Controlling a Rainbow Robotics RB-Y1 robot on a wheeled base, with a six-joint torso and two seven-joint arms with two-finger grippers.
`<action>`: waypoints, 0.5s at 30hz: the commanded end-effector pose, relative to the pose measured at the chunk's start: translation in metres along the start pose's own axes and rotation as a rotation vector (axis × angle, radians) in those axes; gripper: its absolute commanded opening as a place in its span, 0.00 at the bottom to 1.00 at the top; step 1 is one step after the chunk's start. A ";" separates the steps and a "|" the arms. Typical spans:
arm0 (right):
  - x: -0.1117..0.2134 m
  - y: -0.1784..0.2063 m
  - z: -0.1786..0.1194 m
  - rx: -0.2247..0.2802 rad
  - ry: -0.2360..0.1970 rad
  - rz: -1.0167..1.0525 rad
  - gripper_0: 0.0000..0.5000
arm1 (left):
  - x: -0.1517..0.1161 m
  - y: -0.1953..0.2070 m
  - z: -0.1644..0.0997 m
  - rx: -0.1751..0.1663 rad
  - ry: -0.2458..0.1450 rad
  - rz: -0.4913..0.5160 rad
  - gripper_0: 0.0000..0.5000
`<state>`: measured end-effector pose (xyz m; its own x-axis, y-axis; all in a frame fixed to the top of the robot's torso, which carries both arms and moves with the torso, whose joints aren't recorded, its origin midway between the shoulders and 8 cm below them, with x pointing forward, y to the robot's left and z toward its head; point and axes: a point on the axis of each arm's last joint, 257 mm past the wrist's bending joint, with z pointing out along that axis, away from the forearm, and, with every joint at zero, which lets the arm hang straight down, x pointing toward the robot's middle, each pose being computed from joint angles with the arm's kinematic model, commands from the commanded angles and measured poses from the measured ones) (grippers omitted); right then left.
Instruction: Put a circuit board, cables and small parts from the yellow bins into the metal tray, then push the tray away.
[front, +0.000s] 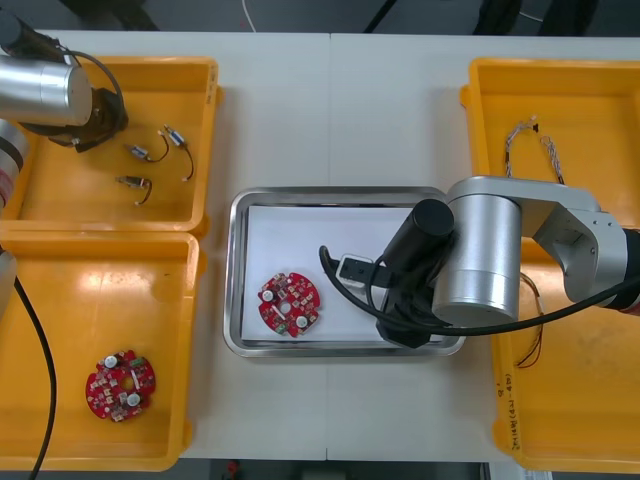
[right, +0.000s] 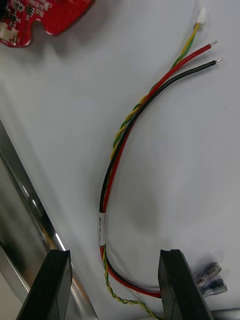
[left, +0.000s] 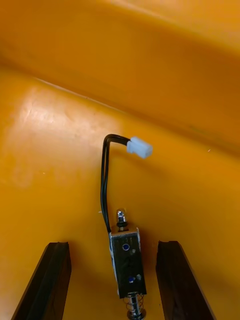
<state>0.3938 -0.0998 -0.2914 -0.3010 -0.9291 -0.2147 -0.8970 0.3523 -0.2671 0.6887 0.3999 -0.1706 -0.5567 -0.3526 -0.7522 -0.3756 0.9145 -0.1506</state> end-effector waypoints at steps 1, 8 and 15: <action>-0.016 -0.003 -0.006 0.010 -0.035 -0.043 1.00 | -0.020 -0.033 -0.011 0.051 -0.029 -0.044 0.98; -0.030 -0.018 -0.024 0.032 -0.079 -0.014 1.00 | -0.017 -0.035 -0.010 0.053 -0.024 -0.044 0.01; -0.036 -0.030 -0.064 -0.007 -0.082 0.066 1.00 | -0.013 -0.033 -0.011 0.043 -0.002 -0.036 0.00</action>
<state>0.3971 -0.0925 -0.2611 -0.3586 -0.8985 -0.2530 -0.8858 0.4131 -0.2116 0.6886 0.3961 -0.1721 -0.5613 -0.3589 -0.7458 -0.3741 0.9138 -0.1583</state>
